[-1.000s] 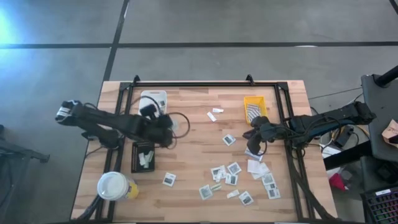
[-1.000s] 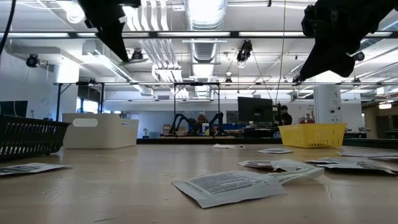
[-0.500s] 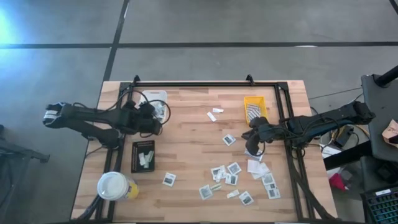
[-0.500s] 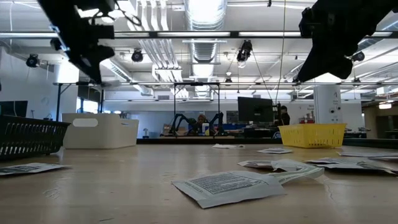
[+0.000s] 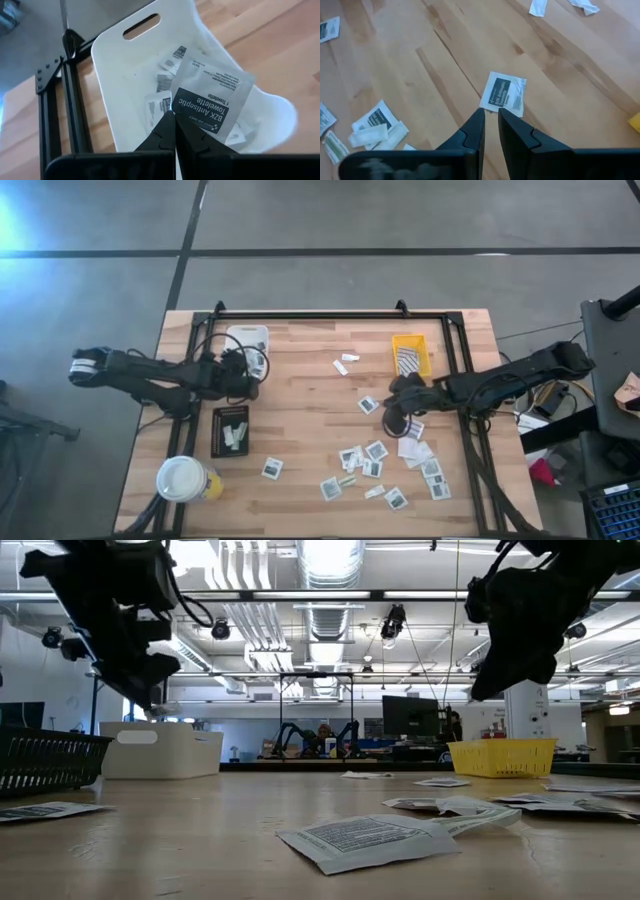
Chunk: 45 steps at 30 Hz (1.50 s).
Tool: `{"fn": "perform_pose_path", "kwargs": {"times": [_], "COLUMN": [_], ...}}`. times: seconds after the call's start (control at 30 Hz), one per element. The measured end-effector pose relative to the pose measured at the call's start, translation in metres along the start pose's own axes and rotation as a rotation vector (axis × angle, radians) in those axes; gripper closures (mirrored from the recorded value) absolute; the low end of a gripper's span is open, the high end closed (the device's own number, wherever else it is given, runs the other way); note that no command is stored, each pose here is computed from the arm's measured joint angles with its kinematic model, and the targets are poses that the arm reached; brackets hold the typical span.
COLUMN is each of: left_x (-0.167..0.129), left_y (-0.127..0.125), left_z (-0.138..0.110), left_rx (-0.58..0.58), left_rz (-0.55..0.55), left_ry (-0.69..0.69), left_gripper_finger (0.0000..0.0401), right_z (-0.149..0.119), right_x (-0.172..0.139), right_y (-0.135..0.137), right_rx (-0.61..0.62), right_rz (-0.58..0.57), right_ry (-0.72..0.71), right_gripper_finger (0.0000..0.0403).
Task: Pick & Place First Aid Supplies
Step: Put the gray towelette pack into the white bin, then put the blue bandage pack into the yellow bin
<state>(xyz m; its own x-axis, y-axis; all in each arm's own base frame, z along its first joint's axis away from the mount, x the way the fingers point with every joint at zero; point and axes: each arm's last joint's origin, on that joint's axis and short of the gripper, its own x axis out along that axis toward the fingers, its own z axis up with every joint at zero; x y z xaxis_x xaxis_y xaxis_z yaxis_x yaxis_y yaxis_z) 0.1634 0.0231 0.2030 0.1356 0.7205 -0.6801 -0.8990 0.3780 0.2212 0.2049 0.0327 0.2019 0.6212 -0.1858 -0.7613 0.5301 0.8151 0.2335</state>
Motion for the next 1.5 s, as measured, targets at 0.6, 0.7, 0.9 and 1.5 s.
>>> {"fn": "perform_pose_path", "kwargs": {"times": [0.6,0.7,0.9,1.5], "left_x": [0.02,0.02,0.02,0.013], "left_y": [0.011,0.011,0.011,0.008], "left_z": [0.002,0.002,0.003,0.015], "left_rx": [-0.111,-0.104,-0.068,-0.006], "left_rz": [0.087,0.089,0.111,0.084], "left_ry": [0.023,0.019,-0.012,-0.026], "left_gripper_finger": [0.0401,0.0401,0.0388,0.0279], "right_z": [0.002,0.003,0.003,0.006], "right_x": [-0.008,-0.009,-0.009,-0.012], "right_y": [0.031,0.032,0.032,0.035], "right_rx": [-0.137,-0.139,-0.138,-0.165], "right_rz": [0.194,0.198,0.198,0.205], "right_ry": [-0.122,-0.124,-0.124,-0.137], "right_gripper_finger": [0.0351,0.0351,0.0351,0.0351]}}
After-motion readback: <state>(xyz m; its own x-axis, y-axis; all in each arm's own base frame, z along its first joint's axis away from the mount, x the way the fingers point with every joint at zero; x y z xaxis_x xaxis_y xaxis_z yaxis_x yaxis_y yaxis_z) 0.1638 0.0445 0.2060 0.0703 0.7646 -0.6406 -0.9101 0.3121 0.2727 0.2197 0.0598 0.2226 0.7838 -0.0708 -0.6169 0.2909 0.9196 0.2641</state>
